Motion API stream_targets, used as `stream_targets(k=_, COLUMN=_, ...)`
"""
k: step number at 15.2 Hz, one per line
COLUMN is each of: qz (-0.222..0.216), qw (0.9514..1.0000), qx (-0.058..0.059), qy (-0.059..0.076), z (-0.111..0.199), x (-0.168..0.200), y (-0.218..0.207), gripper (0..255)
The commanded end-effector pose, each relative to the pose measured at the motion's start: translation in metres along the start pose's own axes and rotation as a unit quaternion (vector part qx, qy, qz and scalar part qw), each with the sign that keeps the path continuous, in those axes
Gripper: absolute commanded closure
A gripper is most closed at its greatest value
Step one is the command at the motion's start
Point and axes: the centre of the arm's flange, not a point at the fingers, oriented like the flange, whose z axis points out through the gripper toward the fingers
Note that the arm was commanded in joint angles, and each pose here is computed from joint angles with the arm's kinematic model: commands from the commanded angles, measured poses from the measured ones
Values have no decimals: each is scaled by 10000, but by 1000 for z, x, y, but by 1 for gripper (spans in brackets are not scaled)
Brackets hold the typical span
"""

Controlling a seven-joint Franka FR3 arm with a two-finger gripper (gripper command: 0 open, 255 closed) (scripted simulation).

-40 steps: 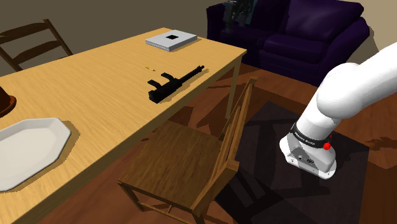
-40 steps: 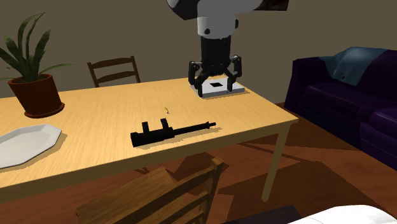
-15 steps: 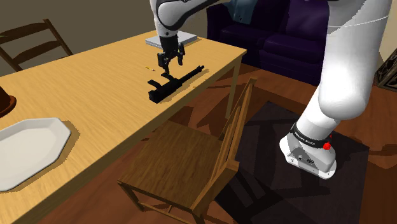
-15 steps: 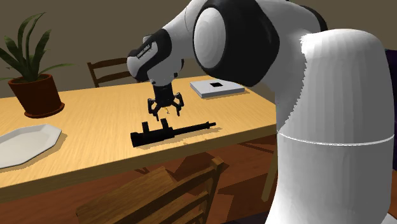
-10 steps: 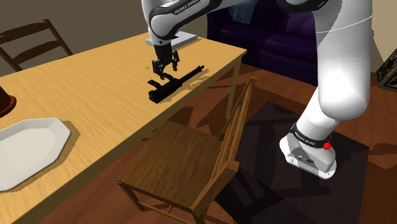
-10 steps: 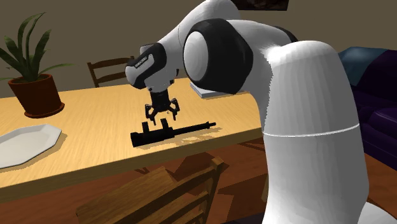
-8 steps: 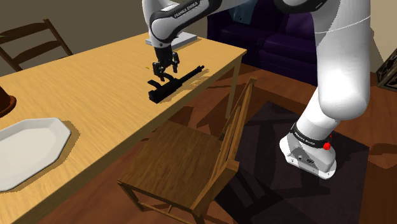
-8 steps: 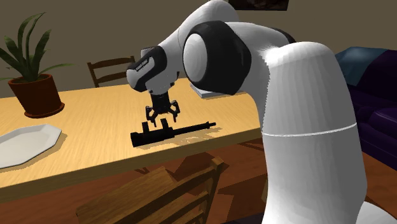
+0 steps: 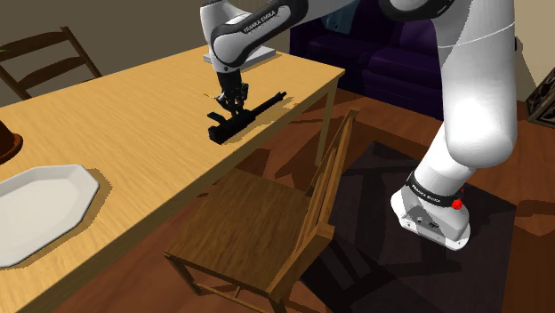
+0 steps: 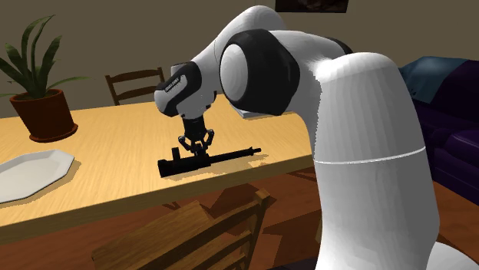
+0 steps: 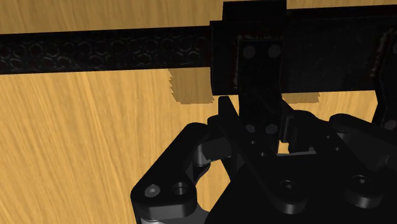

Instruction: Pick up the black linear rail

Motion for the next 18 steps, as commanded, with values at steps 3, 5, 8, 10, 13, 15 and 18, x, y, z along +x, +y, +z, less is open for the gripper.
stream_targets(k=3, qz=-4, qw=10000, qx=2, qy=-3, z=0, x=0, y=-1, gripper=255)
stream_targets(k=5, qz=-4, qw=10000, qx=2, qy=-3, z=0, x=0, y=-1, gripper=255)
stream_targets(k=8, qz=-4, qw=10000, qx=2, qy=-3, z=-5, x=-1, y=-1, gripper=255)
stream_targets(k=10, qz=-4, qw=10000, qx=2, qy=-3, z=-15, x=-1, y=0, gripper=255)
stream_targets(k=13, qz=-4, qw=10000, qx=2, qy=-3, z=-31, x=-2, y=1, gripper=255)
stream_targets(k=15, qz=-4, qw=10000, qx=2, qy=-3, z=-42, x=-2, y=2, gripper=255)
stream_targets(k=18, qz=-4, qw=10000, qx=2, qy=-3, z=-57, x=-3, y=3, gripper=255)
